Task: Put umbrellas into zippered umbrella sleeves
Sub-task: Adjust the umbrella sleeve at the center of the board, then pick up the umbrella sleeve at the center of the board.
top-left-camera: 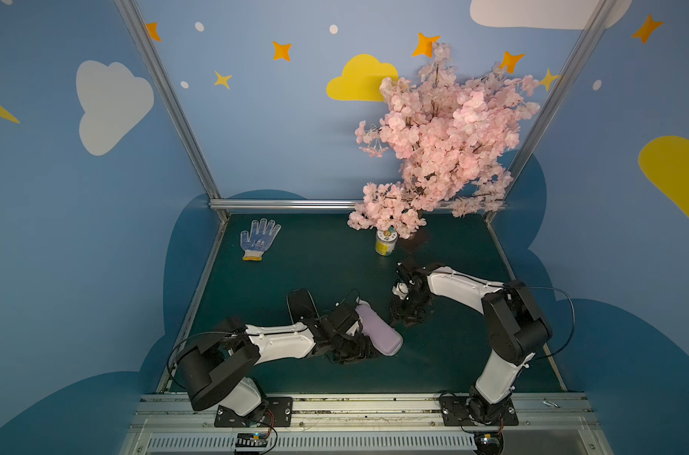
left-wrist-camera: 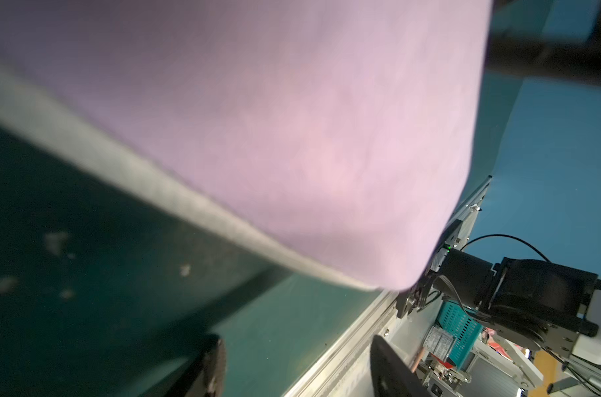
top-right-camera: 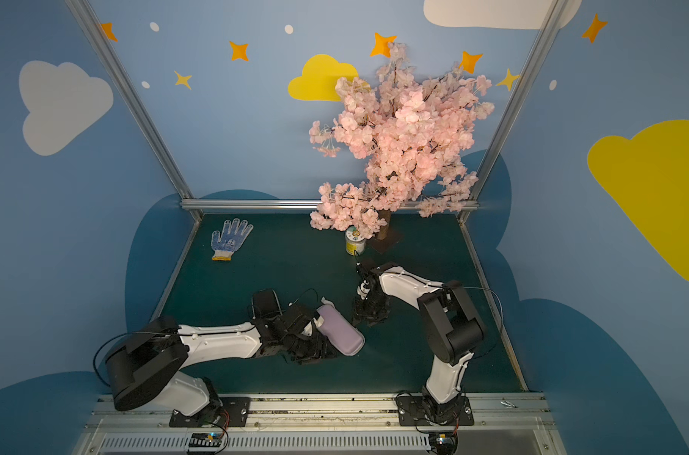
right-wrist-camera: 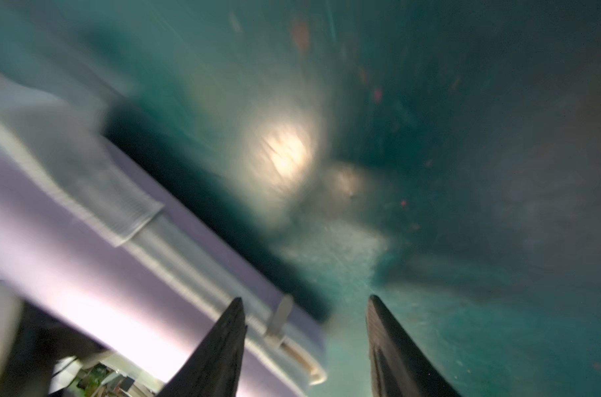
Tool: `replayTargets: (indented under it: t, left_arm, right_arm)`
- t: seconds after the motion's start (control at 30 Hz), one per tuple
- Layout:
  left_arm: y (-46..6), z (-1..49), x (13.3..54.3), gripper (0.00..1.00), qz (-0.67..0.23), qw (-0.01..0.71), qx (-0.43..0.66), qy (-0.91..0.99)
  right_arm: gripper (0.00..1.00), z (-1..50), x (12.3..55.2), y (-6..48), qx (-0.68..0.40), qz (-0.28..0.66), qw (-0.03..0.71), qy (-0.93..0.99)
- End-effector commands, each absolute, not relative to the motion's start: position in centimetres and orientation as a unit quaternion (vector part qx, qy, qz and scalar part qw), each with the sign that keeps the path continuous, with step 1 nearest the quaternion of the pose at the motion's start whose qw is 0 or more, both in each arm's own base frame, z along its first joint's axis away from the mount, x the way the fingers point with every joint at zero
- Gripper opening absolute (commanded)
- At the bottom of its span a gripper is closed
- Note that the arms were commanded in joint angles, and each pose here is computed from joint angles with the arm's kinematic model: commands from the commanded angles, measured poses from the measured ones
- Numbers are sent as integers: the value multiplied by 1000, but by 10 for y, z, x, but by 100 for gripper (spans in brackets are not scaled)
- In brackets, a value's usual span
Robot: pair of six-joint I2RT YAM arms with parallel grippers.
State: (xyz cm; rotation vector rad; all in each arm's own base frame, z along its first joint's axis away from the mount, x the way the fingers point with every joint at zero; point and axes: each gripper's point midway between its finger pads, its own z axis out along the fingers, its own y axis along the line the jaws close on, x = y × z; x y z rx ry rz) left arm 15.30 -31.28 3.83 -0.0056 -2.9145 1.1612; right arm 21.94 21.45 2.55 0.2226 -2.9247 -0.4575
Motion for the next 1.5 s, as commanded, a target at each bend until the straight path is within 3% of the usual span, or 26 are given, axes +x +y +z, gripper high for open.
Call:
replayTargets:
  t: [0.0, 0.13, 0.3, 0.57, 0.73, 1.0, 1.17, 1.47]
  left_arm:
    - [-310, 43, 181, 75, 376, -43, 52, -924]
    - [-301, 44, 201, 77, 395, -69, 89, -912]
    - [-294, 56, 192, 72, 409, -63, 63, -908]
    - [-260, 61, 171, 68, 409, -81, 76, -906]
    - [-261, 71, 185, 77, 414, -116, 78, -899]
    - [-273, 67, 211, 94, 412, -133, 82, -898]
    - [-295, 49, 213, 90, 420, -96, 58, -901]
    - [-306, 19, 209, 79, 441, -64, 83, -891]
  right_arm:
    - [56, 25, 207, 216, 66, -150, 93, -982]
    - [56, 29, 196, 224, 74, -158, 100, -979]
    - [56, 39, 200, 230, 67, -175, 89, -978]
    - [59, 94, 232, 245, 76, -326, 46, -941]
    - [60, 87, 224, 264, 98, -345, 86, -929]
    - [57, 44, 199, 259, 133, -250, 116, -952]
    - [50, 36, 196, 261, 124, -250, 121, -953]
    - [47, 50, 200, 291, 98, -385, 125, -909]
